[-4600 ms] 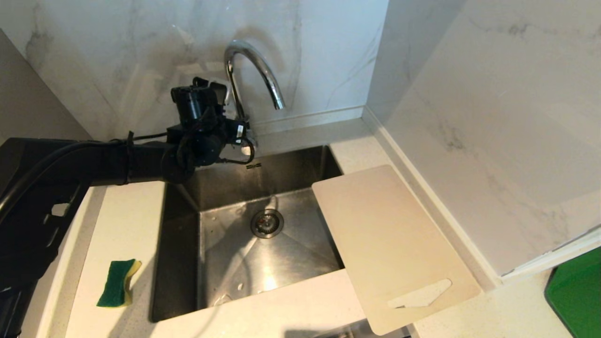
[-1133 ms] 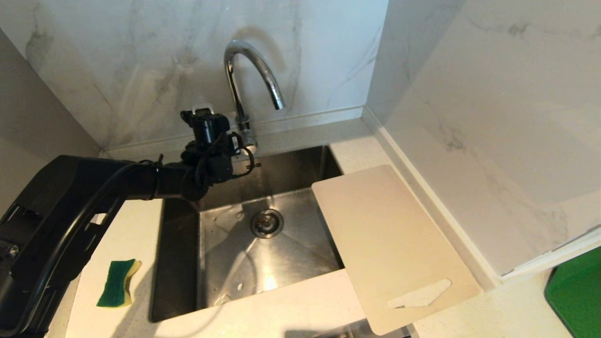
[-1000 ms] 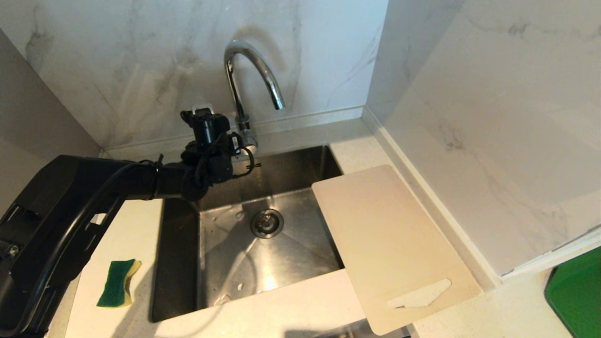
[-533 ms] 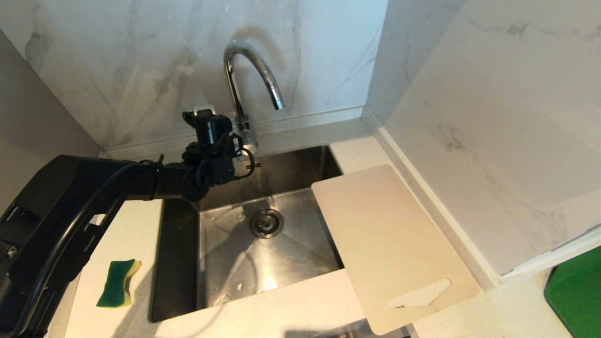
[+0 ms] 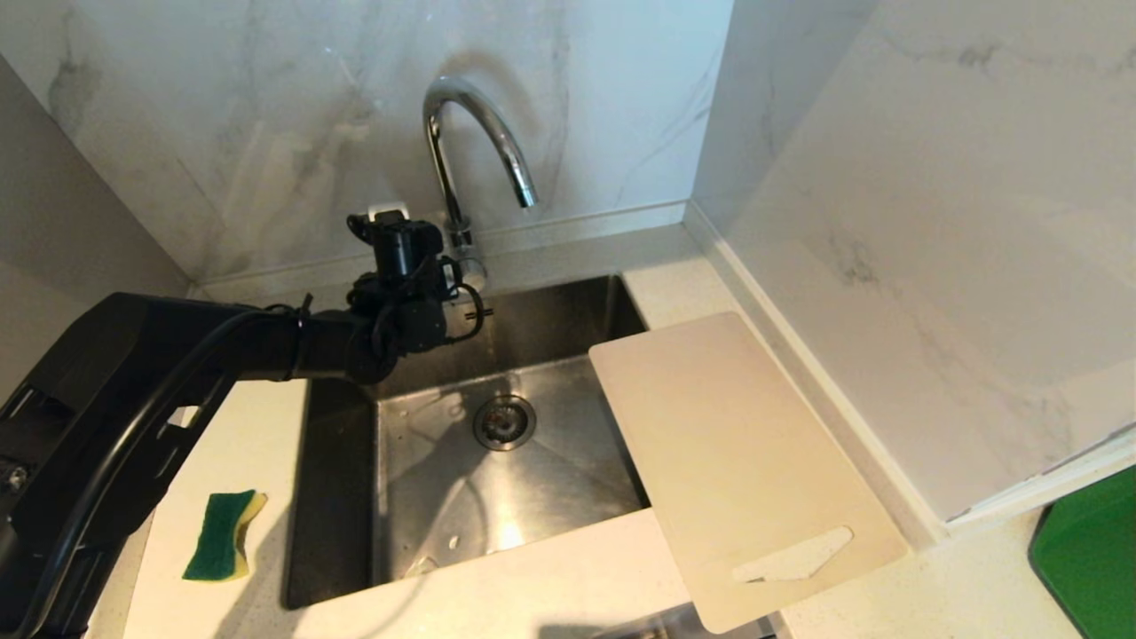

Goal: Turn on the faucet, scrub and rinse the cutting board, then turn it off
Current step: Turn on the tap

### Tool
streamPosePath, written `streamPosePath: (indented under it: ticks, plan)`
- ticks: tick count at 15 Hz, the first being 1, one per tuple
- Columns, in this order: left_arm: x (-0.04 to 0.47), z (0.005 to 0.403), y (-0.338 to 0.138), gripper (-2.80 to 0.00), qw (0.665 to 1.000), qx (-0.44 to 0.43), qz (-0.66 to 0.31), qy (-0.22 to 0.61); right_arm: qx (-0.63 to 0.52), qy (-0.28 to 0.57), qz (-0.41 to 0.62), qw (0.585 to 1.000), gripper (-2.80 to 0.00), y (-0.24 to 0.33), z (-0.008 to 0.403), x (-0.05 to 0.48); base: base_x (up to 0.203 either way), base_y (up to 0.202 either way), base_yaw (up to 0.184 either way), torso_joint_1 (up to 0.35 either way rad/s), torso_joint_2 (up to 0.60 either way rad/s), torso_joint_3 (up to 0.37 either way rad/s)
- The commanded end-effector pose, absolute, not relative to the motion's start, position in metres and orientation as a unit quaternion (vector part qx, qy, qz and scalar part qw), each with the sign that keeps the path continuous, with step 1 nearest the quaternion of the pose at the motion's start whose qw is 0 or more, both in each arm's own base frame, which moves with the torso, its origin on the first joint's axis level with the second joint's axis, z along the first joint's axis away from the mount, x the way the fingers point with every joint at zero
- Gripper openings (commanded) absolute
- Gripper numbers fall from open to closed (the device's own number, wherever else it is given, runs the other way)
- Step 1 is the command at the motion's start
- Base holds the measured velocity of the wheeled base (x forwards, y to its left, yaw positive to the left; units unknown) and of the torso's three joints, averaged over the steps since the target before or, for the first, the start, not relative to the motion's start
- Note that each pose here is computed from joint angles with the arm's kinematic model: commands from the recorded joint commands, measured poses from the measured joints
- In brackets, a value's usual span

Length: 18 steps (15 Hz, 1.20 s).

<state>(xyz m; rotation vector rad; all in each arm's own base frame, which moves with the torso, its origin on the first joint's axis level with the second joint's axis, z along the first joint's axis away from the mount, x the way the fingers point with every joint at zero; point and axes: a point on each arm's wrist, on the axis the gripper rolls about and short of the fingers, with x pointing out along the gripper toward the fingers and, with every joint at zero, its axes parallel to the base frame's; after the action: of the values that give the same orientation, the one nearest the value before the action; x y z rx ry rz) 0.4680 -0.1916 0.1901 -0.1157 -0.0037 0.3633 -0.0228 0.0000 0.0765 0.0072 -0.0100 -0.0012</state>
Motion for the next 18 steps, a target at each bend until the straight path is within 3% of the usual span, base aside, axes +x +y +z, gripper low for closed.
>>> streamPosePath:
  ticks: [1,18]
  plan:
    - [0.4668,0.1878,-0.1912,0.0,0.982,-0.056,0.182,0.002,0.004,-0.005,0.0,1.0,-2.8,0.0,0.0766,-0.0228,0.0,0.0,0.0,0.0,0.0,0.0]
    - [0.4622,0.182,-0.1947,0.0,0.981,-0.076,0.177,0.033,0.004,-0.005,-0.001,1.0,-2.8,0.0,0.0766,-0.0228,0.0,0.0,0.0,0.0,0.0,0.0]
